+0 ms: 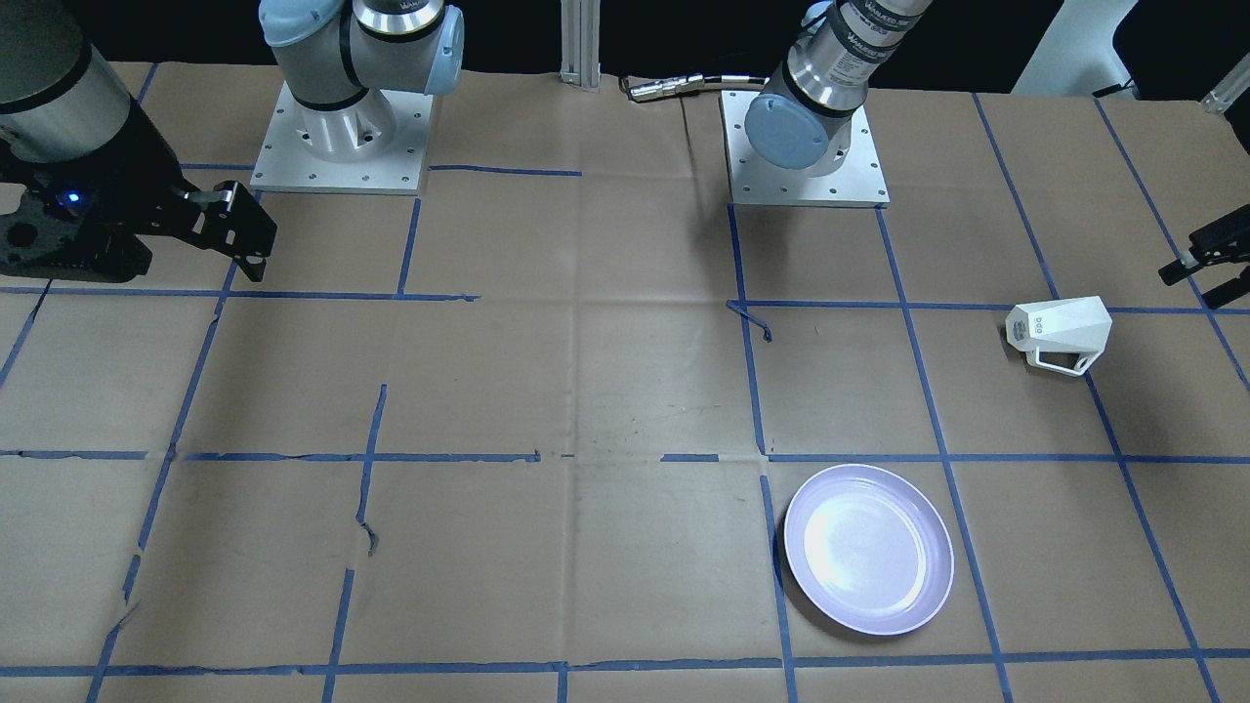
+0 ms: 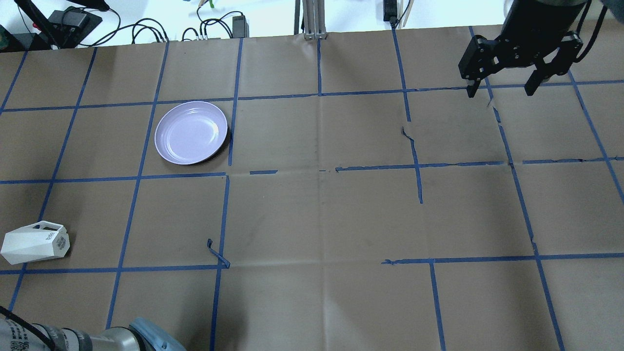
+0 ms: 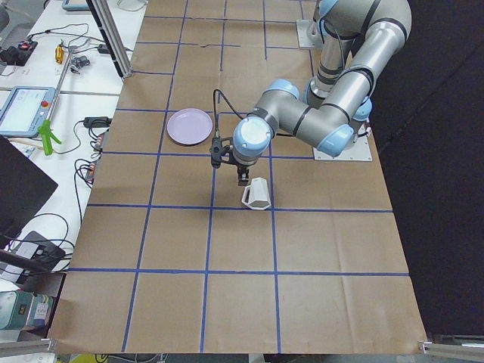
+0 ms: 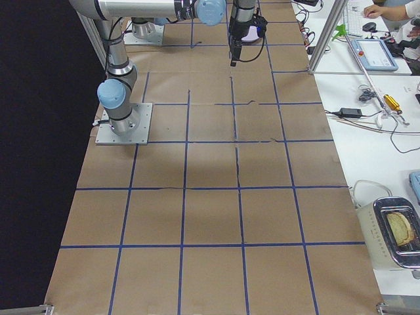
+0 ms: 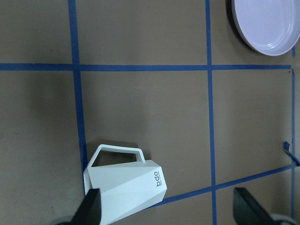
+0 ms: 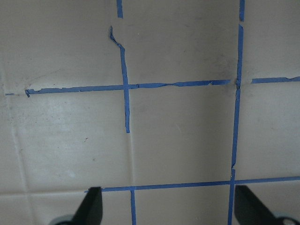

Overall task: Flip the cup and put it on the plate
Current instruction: 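Lower the left gripper onto the cup and close on its base, then lift the cup with the left gripper and rotate it upright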

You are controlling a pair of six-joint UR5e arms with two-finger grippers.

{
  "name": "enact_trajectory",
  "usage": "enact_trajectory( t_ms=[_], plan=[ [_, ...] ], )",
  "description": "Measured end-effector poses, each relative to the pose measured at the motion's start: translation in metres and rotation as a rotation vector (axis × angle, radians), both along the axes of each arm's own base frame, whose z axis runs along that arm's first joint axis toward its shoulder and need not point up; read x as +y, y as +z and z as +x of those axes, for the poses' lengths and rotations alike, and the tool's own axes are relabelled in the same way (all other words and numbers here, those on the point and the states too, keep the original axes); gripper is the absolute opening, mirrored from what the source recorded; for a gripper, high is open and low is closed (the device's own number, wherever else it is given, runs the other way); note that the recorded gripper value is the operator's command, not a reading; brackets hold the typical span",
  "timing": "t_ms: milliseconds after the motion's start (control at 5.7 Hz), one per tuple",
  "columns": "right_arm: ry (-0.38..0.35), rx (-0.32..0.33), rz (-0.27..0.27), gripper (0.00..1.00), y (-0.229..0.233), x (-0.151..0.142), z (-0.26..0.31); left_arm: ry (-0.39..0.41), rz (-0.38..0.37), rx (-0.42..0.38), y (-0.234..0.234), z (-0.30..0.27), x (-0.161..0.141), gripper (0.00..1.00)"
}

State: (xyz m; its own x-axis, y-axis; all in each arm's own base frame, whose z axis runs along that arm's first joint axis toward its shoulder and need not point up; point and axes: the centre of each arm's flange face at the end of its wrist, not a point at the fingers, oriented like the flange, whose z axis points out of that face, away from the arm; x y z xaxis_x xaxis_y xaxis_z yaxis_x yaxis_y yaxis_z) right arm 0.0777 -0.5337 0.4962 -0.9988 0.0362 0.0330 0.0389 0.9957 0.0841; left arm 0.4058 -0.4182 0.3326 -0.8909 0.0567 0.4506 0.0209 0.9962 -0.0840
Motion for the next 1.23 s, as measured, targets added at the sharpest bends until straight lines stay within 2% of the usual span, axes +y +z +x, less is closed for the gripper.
enact_trajectory(
  t_ms=[526,702,877,1053,1228],
  plan=[
    [0.000,0.000,0.000,1.00,0.000,0.000,0.000,-0.102,-0.021,0.210,-0.092,0.037,0.024,0.99],
    [0.000,0.000,0.000,1.00,0.000,0.000,0.000,-0.119,-0.019,0.263,-0.114,0.043,0.031,0.99],
    [0.000,0.000,0.000,1.00,0.000,0.000,0.000,-0.131,-0.020,0.300,-0.133,0.046,0.036,0.95],
    [0.000,0.000,0.000,1.00,0.000,0.000,0.000,-0.144,-0.027,0.331,-0.147,0.045,0.041,0.63],
    [0.000,0.000,0.000,1.00,0.000,0.000,0.000,-0.164,-0.036,0.368,-0.156,0.042,0.044,0.25]
  ],
)
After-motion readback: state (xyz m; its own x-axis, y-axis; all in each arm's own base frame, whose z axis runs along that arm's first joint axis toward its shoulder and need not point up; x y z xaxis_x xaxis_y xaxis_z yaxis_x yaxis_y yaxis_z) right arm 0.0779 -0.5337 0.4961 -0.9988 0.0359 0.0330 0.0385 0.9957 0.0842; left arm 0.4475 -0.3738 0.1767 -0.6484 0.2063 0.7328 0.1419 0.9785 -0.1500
